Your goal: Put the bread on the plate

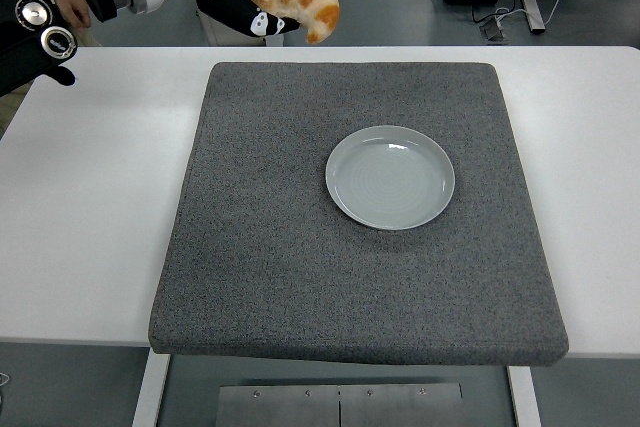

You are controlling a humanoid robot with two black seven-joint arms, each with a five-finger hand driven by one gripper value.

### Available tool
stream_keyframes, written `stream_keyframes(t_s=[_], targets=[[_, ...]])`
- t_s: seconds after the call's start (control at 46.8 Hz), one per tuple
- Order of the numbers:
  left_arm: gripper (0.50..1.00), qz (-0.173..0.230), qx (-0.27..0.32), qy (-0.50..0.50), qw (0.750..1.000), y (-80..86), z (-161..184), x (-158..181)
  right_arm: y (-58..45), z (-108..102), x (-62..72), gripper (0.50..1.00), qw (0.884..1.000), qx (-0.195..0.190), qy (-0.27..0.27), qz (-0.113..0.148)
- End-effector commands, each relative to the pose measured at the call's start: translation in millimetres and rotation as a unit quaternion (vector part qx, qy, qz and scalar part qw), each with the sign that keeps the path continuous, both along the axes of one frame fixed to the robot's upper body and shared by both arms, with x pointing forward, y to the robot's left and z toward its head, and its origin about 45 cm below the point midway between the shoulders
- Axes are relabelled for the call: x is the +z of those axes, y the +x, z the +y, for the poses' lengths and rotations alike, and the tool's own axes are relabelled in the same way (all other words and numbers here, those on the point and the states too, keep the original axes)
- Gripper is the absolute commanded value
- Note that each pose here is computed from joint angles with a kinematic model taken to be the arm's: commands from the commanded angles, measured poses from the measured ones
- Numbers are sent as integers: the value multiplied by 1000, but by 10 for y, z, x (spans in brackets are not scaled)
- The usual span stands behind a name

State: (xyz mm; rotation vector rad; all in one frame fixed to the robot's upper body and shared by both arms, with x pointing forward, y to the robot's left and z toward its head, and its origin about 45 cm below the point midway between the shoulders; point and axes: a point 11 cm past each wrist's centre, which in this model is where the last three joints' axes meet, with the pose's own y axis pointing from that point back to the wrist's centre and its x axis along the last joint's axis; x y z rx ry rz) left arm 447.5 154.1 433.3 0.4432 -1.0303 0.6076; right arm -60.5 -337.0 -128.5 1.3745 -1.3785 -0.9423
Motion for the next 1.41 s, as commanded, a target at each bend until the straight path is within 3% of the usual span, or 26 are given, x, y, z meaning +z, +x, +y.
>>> stream_keyframes(t_s=[0.0, 0.385, 0.556, 0.769, 1.389], targets=[[500, 0, -11, 1, 1000, 18, -155, -28, -1, 0, 0, 1000, 1000, 0, 0, 0], [500, 9, -51, 30, 998, 69, -862, -292, -1, 0, 0, 1000, 1000, 0, 0, 0], [500, 20, -77, 27, 996, -28, -1170, -433, -1, 0, 0, 1000, 1000, 0, 0, 0], [500, 25, -79, 23, 996, -14, -1425, -543, -1, 0, 0, 1000, 1000, 0, 0, 0], [500, 68, -68, 78, 992, -109, -1408, -1492, -9, 0, 1, 1000, 1000, -1, 0, 1]])
